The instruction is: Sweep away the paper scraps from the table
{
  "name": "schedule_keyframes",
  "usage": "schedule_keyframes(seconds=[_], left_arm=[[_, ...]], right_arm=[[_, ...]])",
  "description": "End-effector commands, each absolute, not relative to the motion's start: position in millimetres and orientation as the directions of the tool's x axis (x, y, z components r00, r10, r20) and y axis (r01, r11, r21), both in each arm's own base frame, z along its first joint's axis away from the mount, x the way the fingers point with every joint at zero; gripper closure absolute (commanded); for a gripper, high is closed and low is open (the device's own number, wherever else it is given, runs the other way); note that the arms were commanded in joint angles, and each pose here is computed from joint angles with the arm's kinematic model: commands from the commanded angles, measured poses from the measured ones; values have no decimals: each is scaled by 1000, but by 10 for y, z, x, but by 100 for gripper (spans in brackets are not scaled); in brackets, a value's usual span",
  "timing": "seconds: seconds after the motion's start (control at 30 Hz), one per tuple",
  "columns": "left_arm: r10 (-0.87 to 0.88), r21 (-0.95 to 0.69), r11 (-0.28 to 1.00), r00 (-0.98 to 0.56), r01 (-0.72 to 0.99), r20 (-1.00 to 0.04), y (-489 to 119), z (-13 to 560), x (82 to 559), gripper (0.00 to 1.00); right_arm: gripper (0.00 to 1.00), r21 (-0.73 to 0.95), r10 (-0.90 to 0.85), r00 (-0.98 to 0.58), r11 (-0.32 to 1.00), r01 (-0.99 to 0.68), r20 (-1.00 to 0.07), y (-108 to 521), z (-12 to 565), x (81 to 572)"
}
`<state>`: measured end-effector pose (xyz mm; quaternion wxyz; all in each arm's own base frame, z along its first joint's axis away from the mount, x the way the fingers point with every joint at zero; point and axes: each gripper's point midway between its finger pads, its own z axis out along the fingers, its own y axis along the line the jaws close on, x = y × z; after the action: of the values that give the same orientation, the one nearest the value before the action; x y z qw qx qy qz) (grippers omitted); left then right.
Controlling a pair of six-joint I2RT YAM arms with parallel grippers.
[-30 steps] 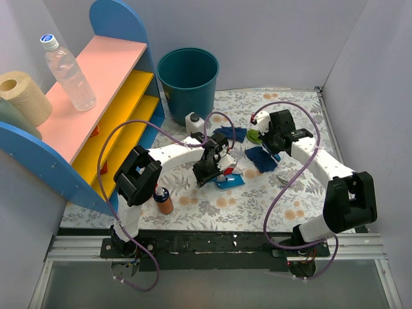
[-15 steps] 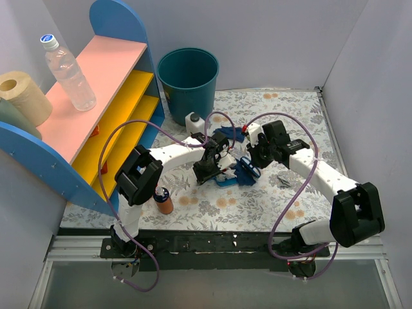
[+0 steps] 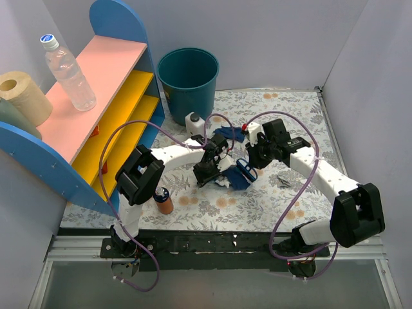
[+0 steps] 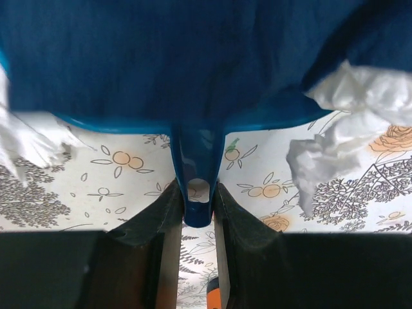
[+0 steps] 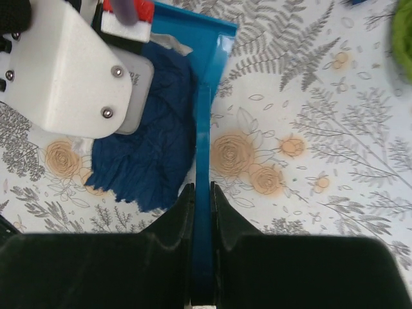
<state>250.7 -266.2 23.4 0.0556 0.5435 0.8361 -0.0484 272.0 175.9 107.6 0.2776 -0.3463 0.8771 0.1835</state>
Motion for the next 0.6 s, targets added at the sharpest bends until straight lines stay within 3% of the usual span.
schedule_keyframes(seconds=[0.0,0.33,0.57], left_arm=[[883,-77,420,-427,904,-195,-2668,271,2412,100],[861,-68,387,-387,920,-329,-2818,472,2520,100],[841,-69,379,-375,923,-391,-2963,670,2597,100]], right_arm=[[99,6,-519,-533,712,-702,-668,1696,1479,2962],[99,-116,-485,-519,799,-590,-704,1321,1819,3291],[99,-67,-332,-656,916,-395,-678,663,1639,3468]])
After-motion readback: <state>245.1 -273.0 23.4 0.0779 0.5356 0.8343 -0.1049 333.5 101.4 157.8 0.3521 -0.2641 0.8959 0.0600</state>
